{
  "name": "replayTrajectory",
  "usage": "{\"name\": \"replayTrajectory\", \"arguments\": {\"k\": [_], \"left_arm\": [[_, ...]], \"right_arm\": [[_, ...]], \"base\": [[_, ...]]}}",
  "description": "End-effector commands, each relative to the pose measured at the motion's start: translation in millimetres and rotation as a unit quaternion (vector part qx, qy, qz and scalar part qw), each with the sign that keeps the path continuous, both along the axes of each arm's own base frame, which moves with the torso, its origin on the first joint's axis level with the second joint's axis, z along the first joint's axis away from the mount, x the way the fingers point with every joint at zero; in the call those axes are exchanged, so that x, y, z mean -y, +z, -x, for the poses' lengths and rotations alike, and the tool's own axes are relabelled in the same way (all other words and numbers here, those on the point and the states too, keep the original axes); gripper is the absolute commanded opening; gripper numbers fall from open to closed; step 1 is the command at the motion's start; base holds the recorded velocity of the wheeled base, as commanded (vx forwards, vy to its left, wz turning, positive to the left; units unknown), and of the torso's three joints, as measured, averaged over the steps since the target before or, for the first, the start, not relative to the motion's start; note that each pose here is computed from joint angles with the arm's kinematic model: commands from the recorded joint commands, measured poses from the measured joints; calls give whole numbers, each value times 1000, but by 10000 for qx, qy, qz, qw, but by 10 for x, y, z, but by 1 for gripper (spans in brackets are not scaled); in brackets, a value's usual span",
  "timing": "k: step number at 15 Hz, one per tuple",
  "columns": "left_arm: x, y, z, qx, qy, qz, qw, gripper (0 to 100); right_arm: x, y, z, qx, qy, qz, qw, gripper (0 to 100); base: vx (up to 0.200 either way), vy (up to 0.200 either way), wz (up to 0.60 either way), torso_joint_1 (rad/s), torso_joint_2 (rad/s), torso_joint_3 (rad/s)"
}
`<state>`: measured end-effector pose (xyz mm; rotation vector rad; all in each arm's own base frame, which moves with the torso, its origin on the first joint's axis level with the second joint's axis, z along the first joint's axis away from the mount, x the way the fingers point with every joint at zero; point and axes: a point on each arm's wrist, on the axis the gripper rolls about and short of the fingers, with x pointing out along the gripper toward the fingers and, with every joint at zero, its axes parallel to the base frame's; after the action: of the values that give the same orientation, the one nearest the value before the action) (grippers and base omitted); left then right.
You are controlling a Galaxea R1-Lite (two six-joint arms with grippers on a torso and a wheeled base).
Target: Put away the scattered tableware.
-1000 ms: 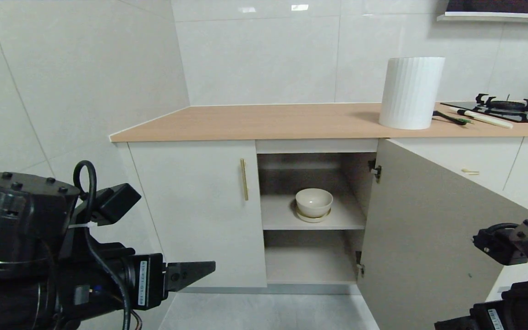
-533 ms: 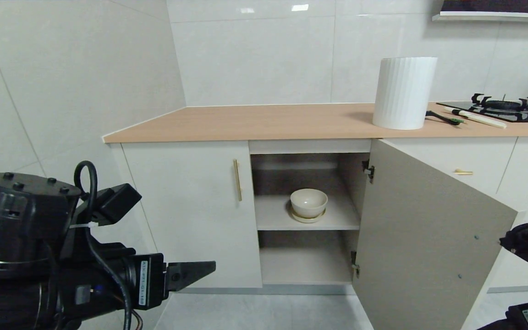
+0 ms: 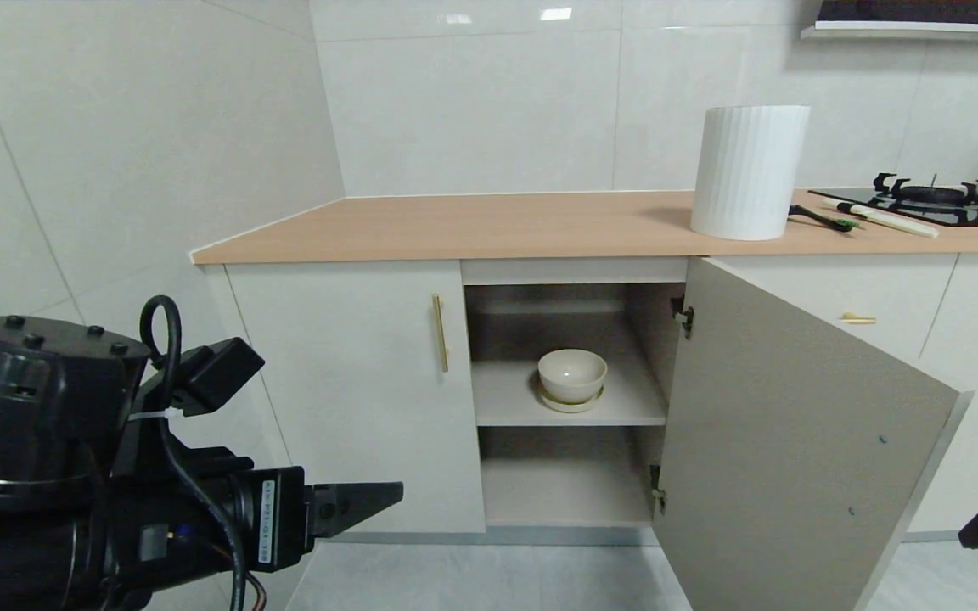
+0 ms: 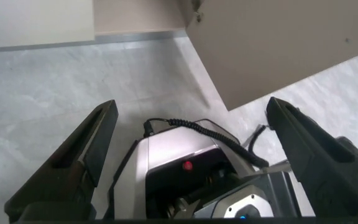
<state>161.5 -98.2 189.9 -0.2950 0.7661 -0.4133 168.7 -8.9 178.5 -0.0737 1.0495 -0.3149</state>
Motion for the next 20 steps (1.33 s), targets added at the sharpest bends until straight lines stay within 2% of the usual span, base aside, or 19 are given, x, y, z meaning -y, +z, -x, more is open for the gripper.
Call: {"name": "replayTrajectory", "arguments": {"k": [1, 5, 8, 12, 15, 16, 20], "left_arm": [[3, 4, -6, 19, 1, 18, 10000, 100], [10, 53, -9, 74, 44, 301, 9995, 100], [10, 53, -9, 72, 38, 304, 9995, 100], [11, 55, -10, 85, 37, 312, 9995, 100], [12, 52, -13, 81, 44, 305, 9995, 100], [11, 59, -12, 90, 48, 318, 9994, 100], [-1, 102, 6, 191, 73, 345, 9992, 100]], "right_arm": [[124, -39, -90, 38, -245, 3, 9997, 100], [214, -222, -414, 179, -519, -117, 9984, 100], [219, -299, -562, 378, -717, -354, 9961, 100], [182, -287, -560, 453, -496, -680, 9954, 100], [46, -308, -560, 434, -315, -852, 9949, 100], [-100, -312, -562, 457, -216, -1037, 9933, 100], [-397, -318, -560, 384, 404, -1123, 9921, 100]], "base": [[0, 0, 0, 0, 0, 0], [0, 0, 0, 0, 0, 0], [0, 0, 0, 0, 0, 0], [0, 0, 0, 0, 0, 0], [0, 0, 0, 0, 0, 0], [0, 0, 0, 0, 0, 0], [0, 0, 0, 0, 0, 0]]}}
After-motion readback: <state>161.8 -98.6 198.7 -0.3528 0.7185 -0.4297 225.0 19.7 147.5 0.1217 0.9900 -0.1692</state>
